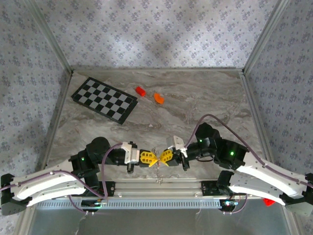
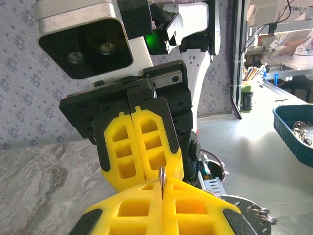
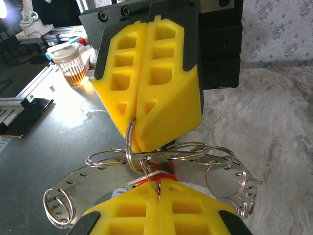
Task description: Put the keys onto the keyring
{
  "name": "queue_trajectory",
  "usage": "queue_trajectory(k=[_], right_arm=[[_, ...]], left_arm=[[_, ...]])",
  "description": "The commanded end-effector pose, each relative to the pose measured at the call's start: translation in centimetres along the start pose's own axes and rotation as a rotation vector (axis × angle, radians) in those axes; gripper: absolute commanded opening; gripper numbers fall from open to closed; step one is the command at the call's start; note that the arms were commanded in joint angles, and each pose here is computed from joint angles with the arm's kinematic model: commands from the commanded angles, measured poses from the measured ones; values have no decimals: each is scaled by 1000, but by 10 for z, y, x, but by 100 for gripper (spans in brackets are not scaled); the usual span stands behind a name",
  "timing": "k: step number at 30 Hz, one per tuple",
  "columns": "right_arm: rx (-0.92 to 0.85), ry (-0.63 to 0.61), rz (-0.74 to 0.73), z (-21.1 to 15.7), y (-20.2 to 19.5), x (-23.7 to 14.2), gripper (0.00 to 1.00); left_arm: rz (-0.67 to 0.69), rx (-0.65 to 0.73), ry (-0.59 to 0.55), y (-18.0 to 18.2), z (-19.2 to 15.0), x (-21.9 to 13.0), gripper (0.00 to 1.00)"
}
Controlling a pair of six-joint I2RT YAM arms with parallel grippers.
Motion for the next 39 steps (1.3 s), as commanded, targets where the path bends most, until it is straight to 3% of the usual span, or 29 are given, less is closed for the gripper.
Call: queue_trajectory(k=[1,6,13,20,39], right_arm=[[-8,-23,-7,4,-2,1,3],[9,11,-14,-1,-6,6,7],[-10,-8,-52,4,-7,0,30],[-61,-57,-88,4,4,-7,40],[-133,-226,-148,8,11,2,42]], left_arm=[[-59,35,-95,-13,29,-6,0],[-62,33,-96,-14,28,-5,0],[-41,41,-105,-11,30,-7,0],[-23,50,-127,-10,35,-11,0],[4,60,-160,-8,47,-14,0]])
Point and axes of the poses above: each hand's point on the last joint's axis, 136 mm out from that joint toward the fingers, its own x axis out along the fingers, its own y axis along the line the jaws close on, z = x × y, the point moved 1 cm from there along -x, back along the fingers, and after that the axes turned 10 degrees about -x, right-handed, at the moved point
